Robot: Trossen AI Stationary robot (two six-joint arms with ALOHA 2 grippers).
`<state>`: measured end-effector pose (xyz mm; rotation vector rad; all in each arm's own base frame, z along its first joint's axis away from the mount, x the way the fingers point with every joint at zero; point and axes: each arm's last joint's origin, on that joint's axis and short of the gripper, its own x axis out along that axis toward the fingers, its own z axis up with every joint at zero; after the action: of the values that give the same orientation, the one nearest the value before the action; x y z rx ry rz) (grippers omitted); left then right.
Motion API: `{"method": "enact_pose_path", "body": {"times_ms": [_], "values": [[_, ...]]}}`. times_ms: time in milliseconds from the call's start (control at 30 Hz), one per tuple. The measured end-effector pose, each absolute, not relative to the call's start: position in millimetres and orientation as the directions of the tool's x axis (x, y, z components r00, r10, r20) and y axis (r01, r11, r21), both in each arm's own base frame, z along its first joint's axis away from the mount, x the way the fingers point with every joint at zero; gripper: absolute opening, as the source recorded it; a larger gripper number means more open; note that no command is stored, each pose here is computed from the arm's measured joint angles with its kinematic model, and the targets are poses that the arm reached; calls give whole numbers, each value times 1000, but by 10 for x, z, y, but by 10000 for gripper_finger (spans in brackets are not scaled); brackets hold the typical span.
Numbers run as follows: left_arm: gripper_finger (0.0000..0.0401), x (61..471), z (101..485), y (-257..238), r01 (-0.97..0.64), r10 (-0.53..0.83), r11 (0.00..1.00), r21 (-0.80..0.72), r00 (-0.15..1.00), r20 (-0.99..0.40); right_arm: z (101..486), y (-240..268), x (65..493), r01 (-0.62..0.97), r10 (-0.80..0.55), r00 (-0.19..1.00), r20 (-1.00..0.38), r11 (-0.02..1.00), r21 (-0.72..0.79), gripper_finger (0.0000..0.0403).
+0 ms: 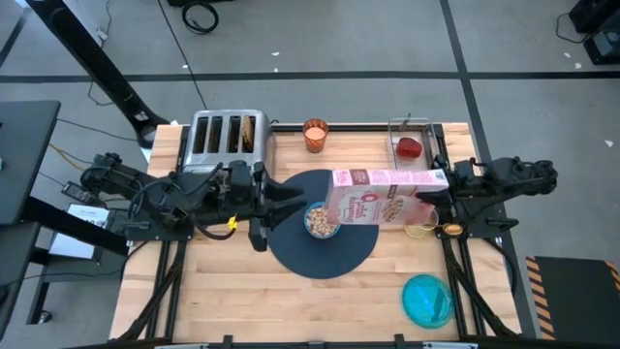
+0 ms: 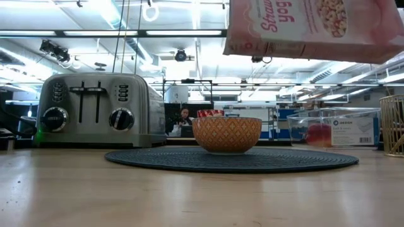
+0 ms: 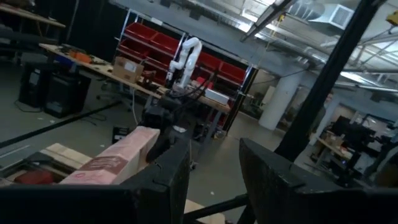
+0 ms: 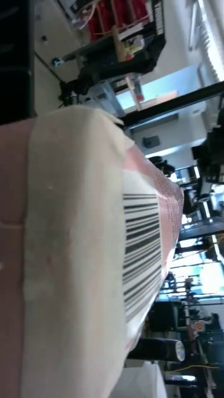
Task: Arrange a breakfast setting
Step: Pour the cereal from the cereal box into the blue bowl
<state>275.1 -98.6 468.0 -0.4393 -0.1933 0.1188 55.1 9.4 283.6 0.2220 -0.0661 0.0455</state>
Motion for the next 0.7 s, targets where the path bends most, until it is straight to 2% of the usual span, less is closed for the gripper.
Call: {"method": "enact_pose_path", "body": {"times_ms": [300,567,700], "values": [[144,2736,4747,-975,-66,179,895,-441,959,219,2757,78,473,-89,64,989,136,978,190,162],[144,2779,4763,-964,-91,219,897,-432,941,257,2904,76,443,-138,81,955,284,973,185,162],[144,2781,4765,-959,-99,226,899,-426,939,259,2905,68,441,-112,55,958,283,975,190,162]]}}
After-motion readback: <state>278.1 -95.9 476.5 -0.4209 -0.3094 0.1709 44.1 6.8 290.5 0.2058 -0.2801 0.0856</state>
